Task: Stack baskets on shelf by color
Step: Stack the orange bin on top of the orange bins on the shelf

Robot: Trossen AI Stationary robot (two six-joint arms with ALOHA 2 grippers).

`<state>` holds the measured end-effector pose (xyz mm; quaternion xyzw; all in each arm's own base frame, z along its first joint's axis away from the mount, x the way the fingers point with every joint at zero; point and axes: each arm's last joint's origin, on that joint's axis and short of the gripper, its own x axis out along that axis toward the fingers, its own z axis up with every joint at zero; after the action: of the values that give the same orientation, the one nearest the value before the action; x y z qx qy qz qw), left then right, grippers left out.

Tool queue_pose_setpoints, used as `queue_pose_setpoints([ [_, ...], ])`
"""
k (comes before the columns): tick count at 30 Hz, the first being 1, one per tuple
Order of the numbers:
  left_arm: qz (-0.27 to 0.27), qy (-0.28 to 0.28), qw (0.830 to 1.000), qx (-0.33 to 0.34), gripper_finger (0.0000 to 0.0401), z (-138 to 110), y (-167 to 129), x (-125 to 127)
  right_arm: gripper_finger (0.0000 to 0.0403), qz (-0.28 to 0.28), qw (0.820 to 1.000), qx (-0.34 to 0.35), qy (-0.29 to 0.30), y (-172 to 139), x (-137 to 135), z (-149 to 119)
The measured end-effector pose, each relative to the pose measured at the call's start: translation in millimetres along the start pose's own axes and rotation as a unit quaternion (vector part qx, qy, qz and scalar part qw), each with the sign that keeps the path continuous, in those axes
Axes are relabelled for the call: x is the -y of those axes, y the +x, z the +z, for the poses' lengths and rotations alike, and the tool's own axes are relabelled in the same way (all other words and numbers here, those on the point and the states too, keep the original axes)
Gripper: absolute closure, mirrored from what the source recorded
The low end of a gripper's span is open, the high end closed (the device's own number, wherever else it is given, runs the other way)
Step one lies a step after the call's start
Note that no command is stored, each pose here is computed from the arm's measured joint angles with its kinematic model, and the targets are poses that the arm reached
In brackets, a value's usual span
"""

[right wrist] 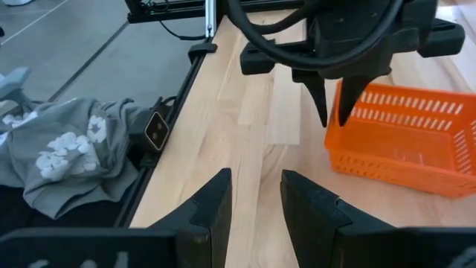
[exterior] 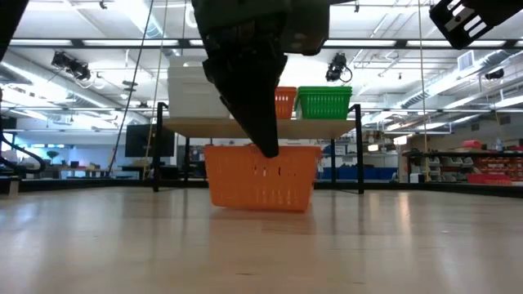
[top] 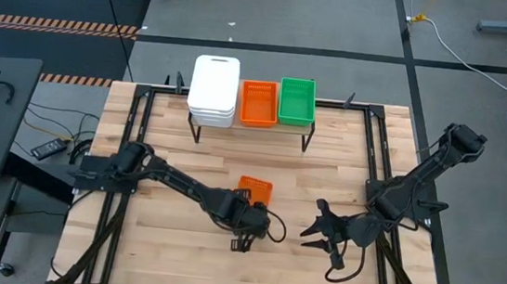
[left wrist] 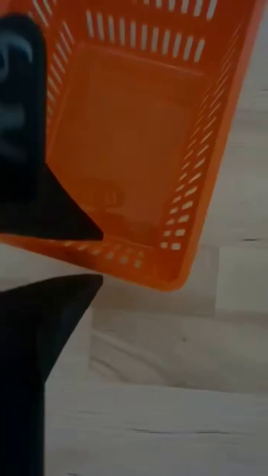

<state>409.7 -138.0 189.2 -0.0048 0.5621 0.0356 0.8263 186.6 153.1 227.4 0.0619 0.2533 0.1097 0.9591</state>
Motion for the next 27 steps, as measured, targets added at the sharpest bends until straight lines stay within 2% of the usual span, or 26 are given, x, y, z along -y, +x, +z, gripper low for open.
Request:
queue_pose_setpoints([
  [5,-0.001,0.004,1.000,0.004,0.0262,0.3,-8.1,-1.1,0.0281,0.000,1.000,0.000,0.000,0.0,-0.1,-0.1],
  [9,0.012,0.011,0.999,0.029,0.0237,2.0,-36.4,-7.2,0.0281,-0.001,1.000,-0.002,0.000,0.0,0.1,-0.4],
  [13,0.044,0.012,0.995,0.086,0.0230,1.2,-79.1,-9.8,0.0281,-0.004,1.000,-0.002,-0.003,0.6,0.3,-0.7],
  [17,0.088,0.015,0.983,0.158,0.0230,-4.8,-116.7,-0.2,0.0281,-0.057,0.998,0.010,-0.037,6.4,3.2,-2.6],
  [20,0.123,0.021,0.972,0.199,0.0229,-11.3,-132.5,11.5,0.0282,-0.074,0.996,0.015,-0.049,18.1,7.1,-2.6],
  [24,0.147,0.029,0.962,0.230,0.0229,-24.0,-130.2,28.3,0.0281,-0.065,0.996,0.023,-0.054,34.4,12.6,-0.6],
  [27,0.130,0.021,0.959,0.252,0.0229,-33.4,-113.3,36.4,0.0277,-0.057,0.996,0.017,-0.064,43.5,16.4,2.3],
])
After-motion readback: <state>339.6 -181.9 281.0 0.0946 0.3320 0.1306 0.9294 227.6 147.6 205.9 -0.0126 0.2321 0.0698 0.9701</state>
